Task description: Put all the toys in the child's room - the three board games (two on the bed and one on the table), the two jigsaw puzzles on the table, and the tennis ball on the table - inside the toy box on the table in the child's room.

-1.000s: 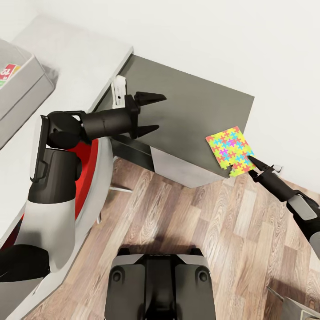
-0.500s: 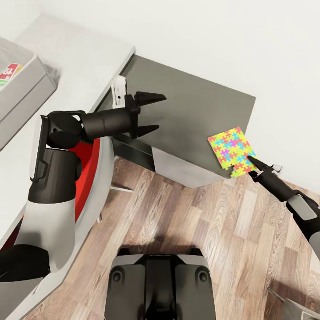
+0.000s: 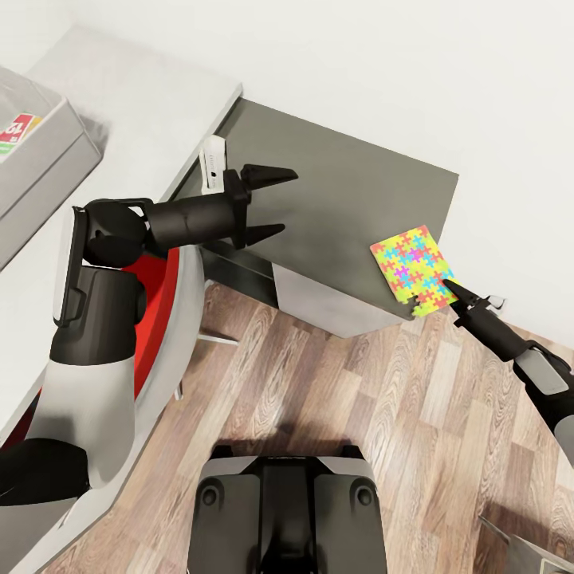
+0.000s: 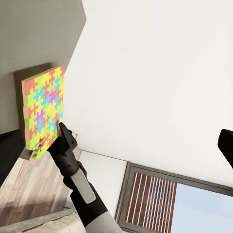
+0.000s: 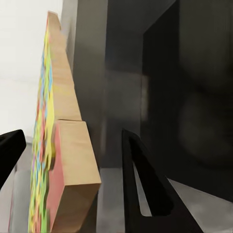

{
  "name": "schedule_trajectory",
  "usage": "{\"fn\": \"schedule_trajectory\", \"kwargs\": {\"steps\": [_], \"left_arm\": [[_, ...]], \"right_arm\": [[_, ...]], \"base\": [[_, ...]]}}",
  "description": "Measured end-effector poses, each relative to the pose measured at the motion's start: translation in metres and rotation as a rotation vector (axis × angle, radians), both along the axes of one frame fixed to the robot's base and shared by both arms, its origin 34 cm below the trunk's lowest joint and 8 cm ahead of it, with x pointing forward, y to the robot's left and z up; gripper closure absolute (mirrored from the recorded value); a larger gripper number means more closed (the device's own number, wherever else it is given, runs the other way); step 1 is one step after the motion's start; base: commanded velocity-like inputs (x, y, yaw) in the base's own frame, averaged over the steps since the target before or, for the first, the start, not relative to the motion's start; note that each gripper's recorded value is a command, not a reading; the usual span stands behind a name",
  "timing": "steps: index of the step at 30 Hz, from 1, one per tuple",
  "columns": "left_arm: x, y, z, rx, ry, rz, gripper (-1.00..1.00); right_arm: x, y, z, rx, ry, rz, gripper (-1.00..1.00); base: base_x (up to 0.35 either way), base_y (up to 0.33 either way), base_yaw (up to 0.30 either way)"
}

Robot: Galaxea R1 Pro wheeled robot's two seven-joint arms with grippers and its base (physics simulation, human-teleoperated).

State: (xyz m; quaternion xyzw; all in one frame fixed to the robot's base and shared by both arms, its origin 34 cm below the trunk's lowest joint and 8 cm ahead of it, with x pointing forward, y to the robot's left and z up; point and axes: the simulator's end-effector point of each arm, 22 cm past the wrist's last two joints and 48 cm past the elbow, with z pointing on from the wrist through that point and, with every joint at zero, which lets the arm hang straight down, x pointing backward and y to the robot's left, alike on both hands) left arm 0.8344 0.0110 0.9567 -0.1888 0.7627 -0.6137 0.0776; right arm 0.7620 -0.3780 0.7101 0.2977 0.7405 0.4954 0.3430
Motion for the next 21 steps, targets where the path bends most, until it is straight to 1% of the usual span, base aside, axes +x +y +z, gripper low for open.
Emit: {"fn": "schedule_trajectory", "kwargs": {"steps": [13, 17, 21], "left_arm": [[-0.001, 0.000, -0.001, 0.000, 0.002, -0.001, -1.00], [-0.002, 0.000, -0.003, -0.001, 0.004, -0.003, -1.00], [-0.008, 0.001, -0.011, 0.000, 0.021, -0.005, -1.00]], "right_arm": [[0.001, 0.003, -0.001, 0.003, 0.003, -0.001, 1.00], [0.003, 0.006, 0.001, -0.004, -0.004, 0.013, 1.00], [0.007, 0.013, 0.009, -0.002, -0.028, 0.033, 1.00]], "base": [[0.000, 0.000, 0.000], [0.000, 0.000, 0.000], [0.000, 0.000, 0.000]]}}
